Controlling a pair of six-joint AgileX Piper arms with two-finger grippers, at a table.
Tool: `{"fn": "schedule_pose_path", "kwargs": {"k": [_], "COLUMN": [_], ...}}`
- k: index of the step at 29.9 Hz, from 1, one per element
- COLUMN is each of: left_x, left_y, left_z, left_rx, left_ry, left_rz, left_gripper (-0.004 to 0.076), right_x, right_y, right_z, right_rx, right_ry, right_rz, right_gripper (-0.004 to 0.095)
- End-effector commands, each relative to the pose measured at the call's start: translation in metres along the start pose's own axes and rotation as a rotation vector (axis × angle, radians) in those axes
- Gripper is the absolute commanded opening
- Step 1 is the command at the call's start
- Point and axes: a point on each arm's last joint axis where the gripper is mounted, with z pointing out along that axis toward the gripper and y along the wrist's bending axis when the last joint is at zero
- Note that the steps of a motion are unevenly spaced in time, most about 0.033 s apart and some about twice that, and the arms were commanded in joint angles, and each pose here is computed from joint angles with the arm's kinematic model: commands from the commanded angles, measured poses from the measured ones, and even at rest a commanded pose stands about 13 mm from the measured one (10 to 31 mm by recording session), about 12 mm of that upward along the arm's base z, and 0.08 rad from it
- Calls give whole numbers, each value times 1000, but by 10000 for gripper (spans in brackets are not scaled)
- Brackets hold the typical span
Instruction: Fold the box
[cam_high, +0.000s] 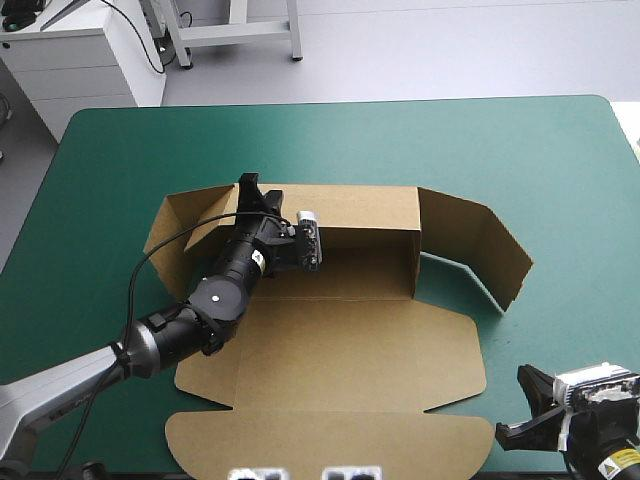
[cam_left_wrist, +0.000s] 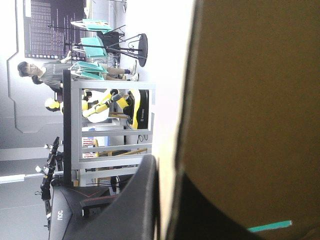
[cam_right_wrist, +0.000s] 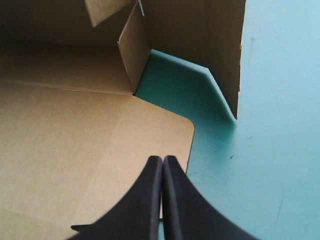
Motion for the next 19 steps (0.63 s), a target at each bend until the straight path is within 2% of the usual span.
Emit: {"fn": "schedule_pose_path", "kwargs": {"k": [1,6,8,11,19], "left_x": [2,7,6,6,5], "left_y": [16,17,17,17,16], "left_z": [-7,-6,-6,-6,-6], "left_rx": [-86,-118,-117,-115,-106], "left_ry": [17,72,69,67,58], "left_rz": [-63,-122,-121,-117,-65], "left_gripper": [-8,-8,-8,-8,-8], "right_x": [-16,-24,-31,-53,-131], "right_y": [2,3,4,1,-9], "right_z": [-3,5,11,21,57], "right_rx": [-10,-51,-75,-74,-65], "right_ry": [-123,-117,-124,-132,-60], "right_rz": [19,-44,-13,63,67], "right_gripper": [-14,-14,-14,-14,-14]}}
